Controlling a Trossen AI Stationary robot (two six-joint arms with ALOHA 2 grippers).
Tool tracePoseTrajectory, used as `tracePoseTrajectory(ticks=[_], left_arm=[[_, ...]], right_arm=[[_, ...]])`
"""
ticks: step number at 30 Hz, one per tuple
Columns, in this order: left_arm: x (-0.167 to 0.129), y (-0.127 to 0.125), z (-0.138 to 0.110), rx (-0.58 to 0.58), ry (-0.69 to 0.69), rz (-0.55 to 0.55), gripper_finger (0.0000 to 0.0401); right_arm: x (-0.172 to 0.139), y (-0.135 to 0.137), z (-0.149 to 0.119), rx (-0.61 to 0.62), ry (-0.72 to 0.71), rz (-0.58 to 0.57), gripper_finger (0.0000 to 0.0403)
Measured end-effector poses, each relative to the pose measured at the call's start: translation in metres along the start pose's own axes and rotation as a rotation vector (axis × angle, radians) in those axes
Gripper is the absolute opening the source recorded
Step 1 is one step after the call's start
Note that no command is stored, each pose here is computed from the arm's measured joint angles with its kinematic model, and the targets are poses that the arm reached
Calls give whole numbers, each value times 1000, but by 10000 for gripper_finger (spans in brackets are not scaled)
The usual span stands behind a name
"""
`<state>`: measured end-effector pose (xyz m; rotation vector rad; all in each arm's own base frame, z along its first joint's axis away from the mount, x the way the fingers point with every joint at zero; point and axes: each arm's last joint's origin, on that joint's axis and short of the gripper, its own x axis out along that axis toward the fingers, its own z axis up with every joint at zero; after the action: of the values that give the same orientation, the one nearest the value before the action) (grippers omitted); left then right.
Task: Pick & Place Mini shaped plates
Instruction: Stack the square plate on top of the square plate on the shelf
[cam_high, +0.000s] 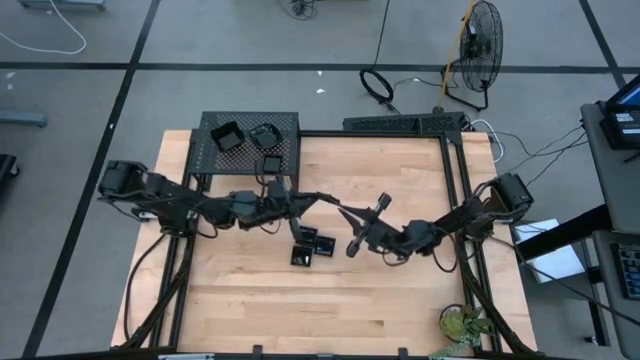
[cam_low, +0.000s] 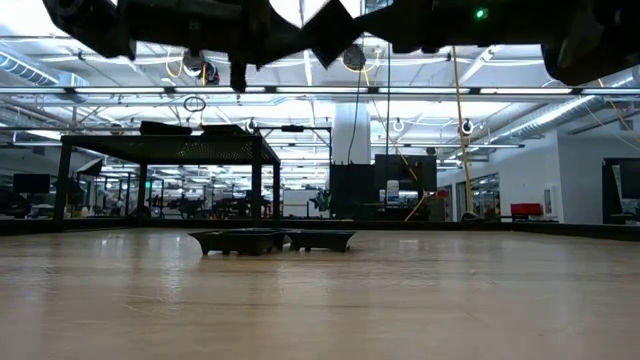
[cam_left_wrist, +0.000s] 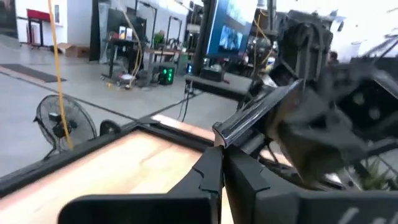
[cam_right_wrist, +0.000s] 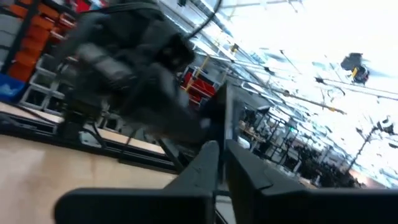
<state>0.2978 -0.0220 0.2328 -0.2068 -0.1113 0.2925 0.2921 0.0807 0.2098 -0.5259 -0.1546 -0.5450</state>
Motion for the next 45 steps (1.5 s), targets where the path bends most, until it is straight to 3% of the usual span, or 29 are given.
tracePoseTrajectory(ticks=[5,9,16,23,29,45], left_arm=[[-13,3,20,13,22,42,6],[-30,11,35,60,105,139,4],[-68,49,62,23,285,332,4],[-82,83,88,-51,437,405,3],[-79,107,82,-69,575,435,3],[-78,115,87,-96,538,434,6]], right_arm=[[-10,7,7,-20,6,13,77],[-15,9,8,-25,56,-26,118],[-16,9,8,-25,91,-57,155],[-13,7,6,-4,74,-47,158],[-10,8,2,28,82,-33,157],[-10,9,0,2,98,-20,155]])
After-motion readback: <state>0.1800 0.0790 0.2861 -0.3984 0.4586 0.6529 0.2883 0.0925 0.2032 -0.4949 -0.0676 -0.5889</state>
